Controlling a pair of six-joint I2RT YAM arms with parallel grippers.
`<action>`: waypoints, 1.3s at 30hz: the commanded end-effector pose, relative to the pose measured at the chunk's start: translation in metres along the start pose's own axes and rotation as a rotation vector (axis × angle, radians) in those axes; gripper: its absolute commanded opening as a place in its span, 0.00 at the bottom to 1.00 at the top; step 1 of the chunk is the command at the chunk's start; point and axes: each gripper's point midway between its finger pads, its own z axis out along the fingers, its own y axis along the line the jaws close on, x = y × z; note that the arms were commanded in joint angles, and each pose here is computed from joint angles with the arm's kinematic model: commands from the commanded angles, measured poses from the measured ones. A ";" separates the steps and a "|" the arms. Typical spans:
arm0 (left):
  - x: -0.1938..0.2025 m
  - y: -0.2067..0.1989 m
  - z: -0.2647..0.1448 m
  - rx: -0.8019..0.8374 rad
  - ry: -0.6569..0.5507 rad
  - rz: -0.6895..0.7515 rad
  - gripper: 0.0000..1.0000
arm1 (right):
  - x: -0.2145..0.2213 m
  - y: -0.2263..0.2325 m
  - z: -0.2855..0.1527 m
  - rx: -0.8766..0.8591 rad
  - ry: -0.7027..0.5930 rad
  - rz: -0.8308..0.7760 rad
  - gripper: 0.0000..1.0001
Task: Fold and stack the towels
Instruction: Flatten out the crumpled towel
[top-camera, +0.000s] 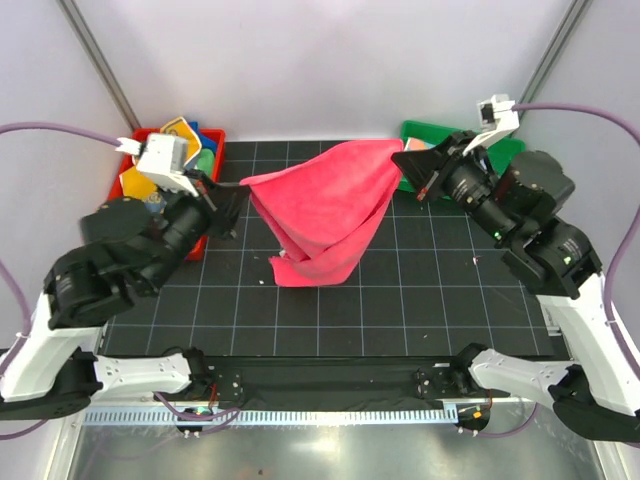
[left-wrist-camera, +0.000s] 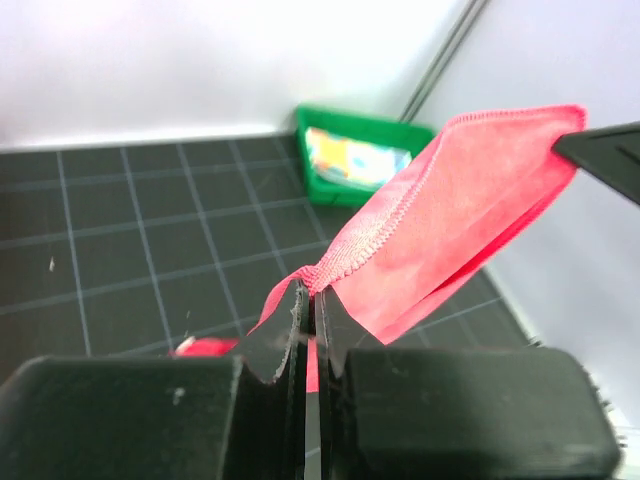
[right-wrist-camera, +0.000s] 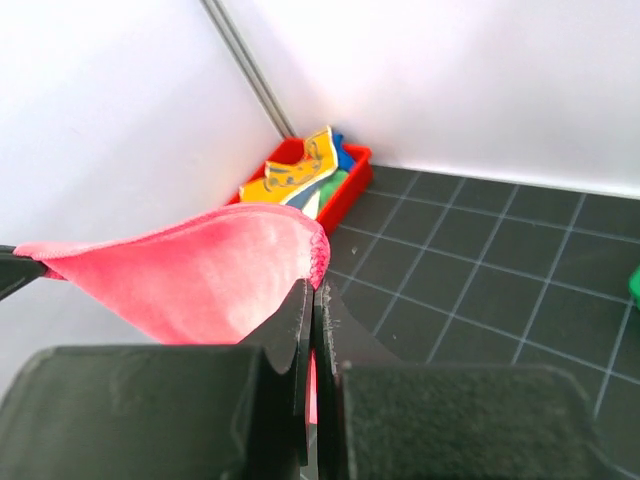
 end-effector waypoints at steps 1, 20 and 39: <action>-0.044 -0.011 -0.021 0.105 -0.111 -0.025 0.00 | -0.030 0.022 -0.010 -0.071 -0.055 0.018 0.01; -0.087 -0.008 -0.067 0.241 -0.230 -0.083 0.00 | -0.077 0.051 -0.035 -0.167 -0.126 0.020 0.01; -0.109 -0.007 -0.080 0.260 -0.278 -0.108 0.00 | -0.105 0.068 -0.061 -0.231 -0.178 0.025 0.01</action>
